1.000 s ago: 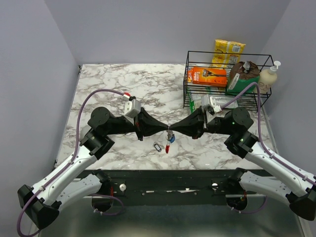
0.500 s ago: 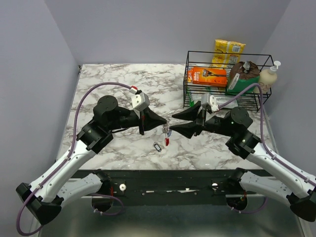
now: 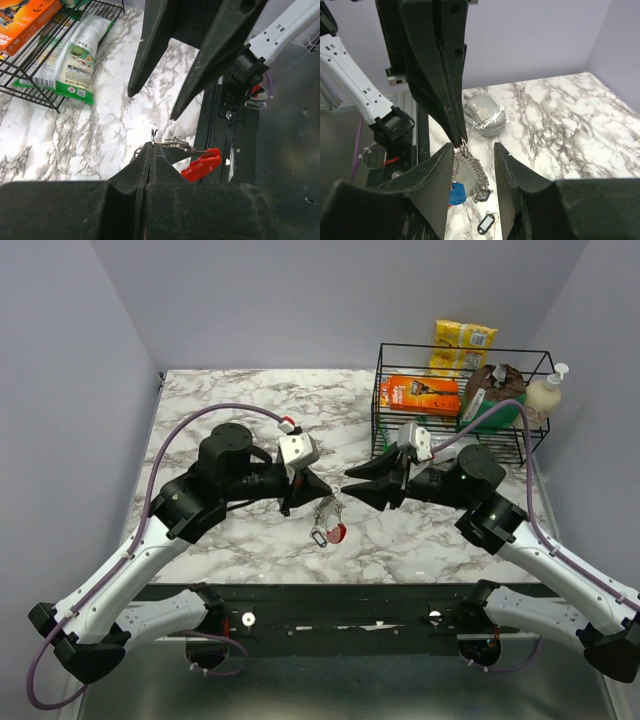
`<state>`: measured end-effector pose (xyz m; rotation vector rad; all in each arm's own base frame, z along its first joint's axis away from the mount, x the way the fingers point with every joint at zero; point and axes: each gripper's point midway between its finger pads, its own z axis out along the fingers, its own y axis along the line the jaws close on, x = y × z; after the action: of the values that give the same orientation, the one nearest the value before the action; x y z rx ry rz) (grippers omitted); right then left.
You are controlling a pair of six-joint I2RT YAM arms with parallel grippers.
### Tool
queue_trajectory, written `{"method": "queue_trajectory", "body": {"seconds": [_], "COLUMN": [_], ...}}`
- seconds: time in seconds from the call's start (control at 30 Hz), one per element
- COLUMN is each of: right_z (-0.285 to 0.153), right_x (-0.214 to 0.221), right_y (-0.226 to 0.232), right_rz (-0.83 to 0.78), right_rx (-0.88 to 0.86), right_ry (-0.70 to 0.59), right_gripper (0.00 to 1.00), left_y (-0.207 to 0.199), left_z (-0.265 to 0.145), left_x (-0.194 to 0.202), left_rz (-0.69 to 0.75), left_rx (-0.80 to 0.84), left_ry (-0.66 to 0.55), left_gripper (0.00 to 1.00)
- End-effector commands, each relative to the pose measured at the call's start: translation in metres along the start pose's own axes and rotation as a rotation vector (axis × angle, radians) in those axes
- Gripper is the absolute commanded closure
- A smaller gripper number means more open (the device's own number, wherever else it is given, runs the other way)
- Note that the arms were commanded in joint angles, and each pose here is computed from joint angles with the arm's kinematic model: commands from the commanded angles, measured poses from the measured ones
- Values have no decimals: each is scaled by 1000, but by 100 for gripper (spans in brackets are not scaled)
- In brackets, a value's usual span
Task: Put the keys on the keyring
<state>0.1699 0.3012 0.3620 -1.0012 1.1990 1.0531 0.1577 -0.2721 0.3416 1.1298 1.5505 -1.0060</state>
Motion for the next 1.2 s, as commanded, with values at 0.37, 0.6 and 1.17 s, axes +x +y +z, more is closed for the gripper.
{"method": "queue_trajectory", "body": {"seconds": [0.37, 0.6, 1.17], "right_z": [5, 6, 7], "right_x": [15, 26, 31], "right_y": [30, 30, 27], "right_rz": [0, 7, 8], "right_rx": [-228, -239, -234], "right_ry": [75, 110, 131], "right_gripper": [74, 86, 82], "left_y": [-12, -16, -19], "left_z": [2, 3, -1], "left_x": [4, 2, -3], "left_rz": [41, 40, 53], "left_rx": [7, 14, 11], "left_ry": [56, 45, 22], "left_gripper": [100, 100, 100]}}
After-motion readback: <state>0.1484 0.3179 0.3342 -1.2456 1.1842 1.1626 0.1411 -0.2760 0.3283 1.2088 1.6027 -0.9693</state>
